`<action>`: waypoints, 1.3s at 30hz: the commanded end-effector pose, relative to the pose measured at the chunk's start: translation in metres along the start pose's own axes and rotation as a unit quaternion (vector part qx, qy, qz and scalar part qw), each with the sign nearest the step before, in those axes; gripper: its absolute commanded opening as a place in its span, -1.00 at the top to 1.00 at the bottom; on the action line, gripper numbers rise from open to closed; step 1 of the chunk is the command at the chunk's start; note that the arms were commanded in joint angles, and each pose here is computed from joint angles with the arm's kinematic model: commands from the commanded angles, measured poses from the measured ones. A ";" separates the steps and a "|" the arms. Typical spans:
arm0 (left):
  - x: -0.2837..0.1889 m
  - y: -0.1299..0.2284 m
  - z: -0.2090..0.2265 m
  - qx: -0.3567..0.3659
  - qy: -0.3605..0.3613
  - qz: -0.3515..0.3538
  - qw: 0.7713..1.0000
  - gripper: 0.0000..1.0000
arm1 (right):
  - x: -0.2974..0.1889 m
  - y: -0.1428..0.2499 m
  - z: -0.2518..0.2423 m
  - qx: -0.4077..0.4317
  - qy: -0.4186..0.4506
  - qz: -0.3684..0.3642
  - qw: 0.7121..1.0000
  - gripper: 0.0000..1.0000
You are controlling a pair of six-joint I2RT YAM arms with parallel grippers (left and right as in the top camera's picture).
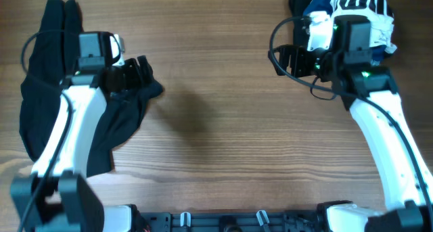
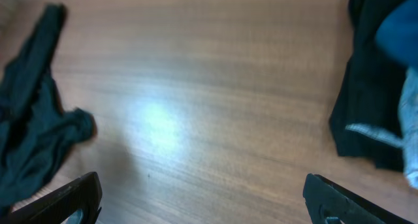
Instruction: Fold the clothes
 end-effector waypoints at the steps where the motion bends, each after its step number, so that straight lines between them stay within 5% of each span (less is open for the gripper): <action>1: 0.038 0.010 -0.010 0.078 0.008 0.054 0.995 -0.75 | 0.018 0.003 -0.007 0.010 -0.008 0.028 1.000 -0.99; 8: 0.096 0.041 -0.025 0.160 -0.110 0.110 0.975 -0.48 | 0.039 0.016 -0.016 0.026 -0.003 0.073 0.997 -0.99; 18: 0.121 0.046 -0.014 0.168 -0.166 0.112 0.965 -0.28 | 0.039 0.016 -0.016 0.027 -0.003 0.073 0.997 -1.00; 19: 0.122 0.046 -0.014 0.168 -0.166 0.113 0.965 -0.17 | 0.039 0.016 -0.016 0.027 -0.003 0.073 0.997 -0.99; 21: 0.129 0.049 -0.013 0.168 -0.167 0.118 0.964 0.50 | 0.039 0.016 -0.016 0.028 -0.003 0.073 0.997 -0.98; 23: 0.132 0.051 -0.011 0.168 -0.168 0.124 0.963 0.90 | 0.039 0.016 -0.016 0.028 -0.003 0.074 0.997 -0.98; 24: 0.133 0.052 -0.012 0.168 -0.165 0.126 0.964 0.92 | 0.039 0.016 -0.016 0.029 -0.003 0.074 0.997 -0.98; 29: 0.121 0.038 -0.032 0.147 -0.093 0.124 0.977 0.92 | 0.039 0.016 -0.016 0.040 -0.002 0.074 0.996 -0.91; 33: 0.064 -0.031 -0.070 0.112 -0.055 0.054 0.991 0.92 | 0.039 0.016 -0.013 0.044 -0.021 0.074 0.996 -0.91; 35: 0.021 -0.070 -0.104 0.114 0.036 0.004 0.993 0.92 | 0.039 0.016 -0.012 0.044 -0.025 0.074 0.996 -0.93; 39: -0.089 -0.139 -0.163 0.121 0.212 -0.137 0.960 0.92 | 0.039 0.015 -0.012 0.044 -0.025 0.074 0.996 -0.97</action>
Point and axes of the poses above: each gripper's point midway between its finger pads, its own x axis out along the fingers, its own z axis along the line the jaws close on, y = z × x, the point moved 9 cm from there along -x, back along the fingers, and after that the axes turned 1 degree about x, right-handed, at the moved point
